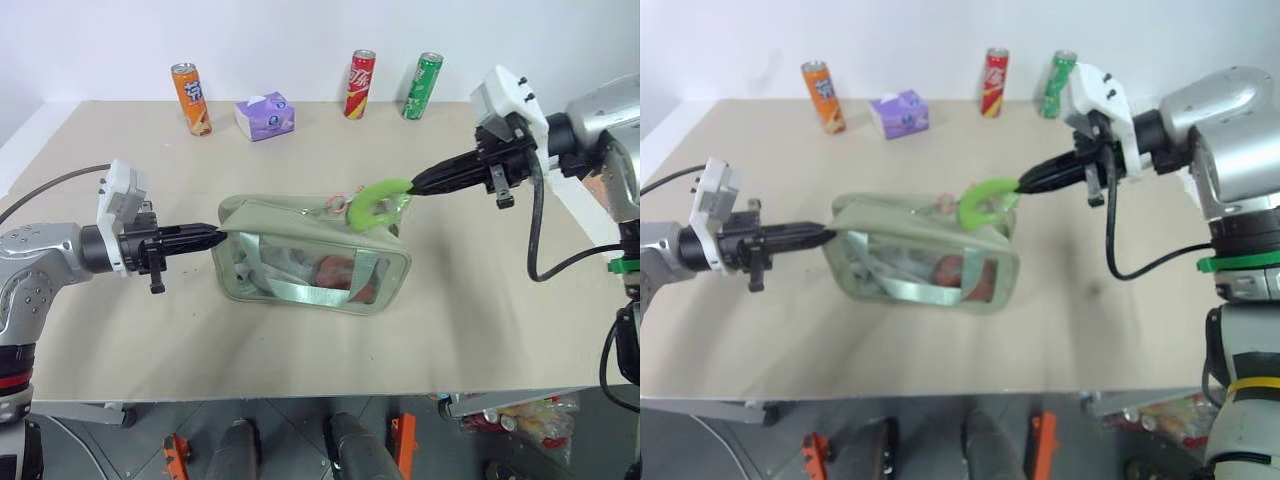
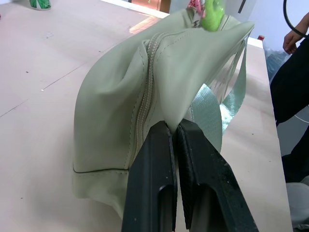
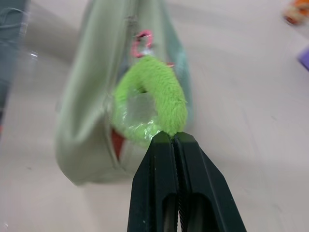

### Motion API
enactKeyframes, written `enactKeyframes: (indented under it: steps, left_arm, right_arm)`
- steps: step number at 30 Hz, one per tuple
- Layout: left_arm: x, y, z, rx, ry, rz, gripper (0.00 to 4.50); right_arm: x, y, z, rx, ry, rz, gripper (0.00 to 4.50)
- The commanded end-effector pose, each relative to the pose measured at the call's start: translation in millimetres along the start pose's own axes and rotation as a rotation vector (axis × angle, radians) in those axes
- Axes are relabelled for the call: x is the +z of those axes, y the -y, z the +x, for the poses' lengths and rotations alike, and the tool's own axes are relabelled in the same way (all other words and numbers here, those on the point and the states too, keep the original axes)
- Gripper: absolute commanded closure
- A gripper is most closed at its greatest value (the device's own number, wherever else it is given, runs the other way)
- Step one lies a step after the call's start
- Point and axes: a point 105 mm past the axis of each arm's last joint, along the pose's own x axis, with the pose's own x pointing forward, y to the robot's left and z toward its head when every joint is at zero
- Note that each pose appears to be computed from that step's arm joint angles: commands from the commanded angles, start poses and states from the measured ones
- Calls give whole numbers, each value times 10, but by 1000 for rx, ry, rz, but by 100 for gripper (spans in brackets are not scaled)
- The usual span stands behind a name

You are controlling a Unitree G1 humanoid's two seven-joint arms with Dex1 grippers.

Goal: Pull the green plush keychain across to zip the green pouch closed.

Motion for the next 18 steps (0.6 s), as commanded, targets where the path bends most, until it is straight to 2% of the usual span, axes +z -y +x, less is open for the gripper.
enactKeyframes:
  steps: [1,5,8,15,18]
  left_arm:
    - [73,0,11,-12,18,34,450]
    - [70,-7,31,-17,21,36,450]
    - [70,-9,42,-19,26,34,450]
    - [65,-8,32,-25,14,37,450]
    - [77,-10,26,-26,12,38,450]
  right_arm:
    - [282,215,-352,-155,46,-67,448]
    - [462,295,-476,-189,129,-40,448]
    - [365,234,-492,-165,90,-58,448]
    - [-468,-175,-413,-46,-183,-31,448]
    - [-666,-325,-349,-4,-269,-41,448]
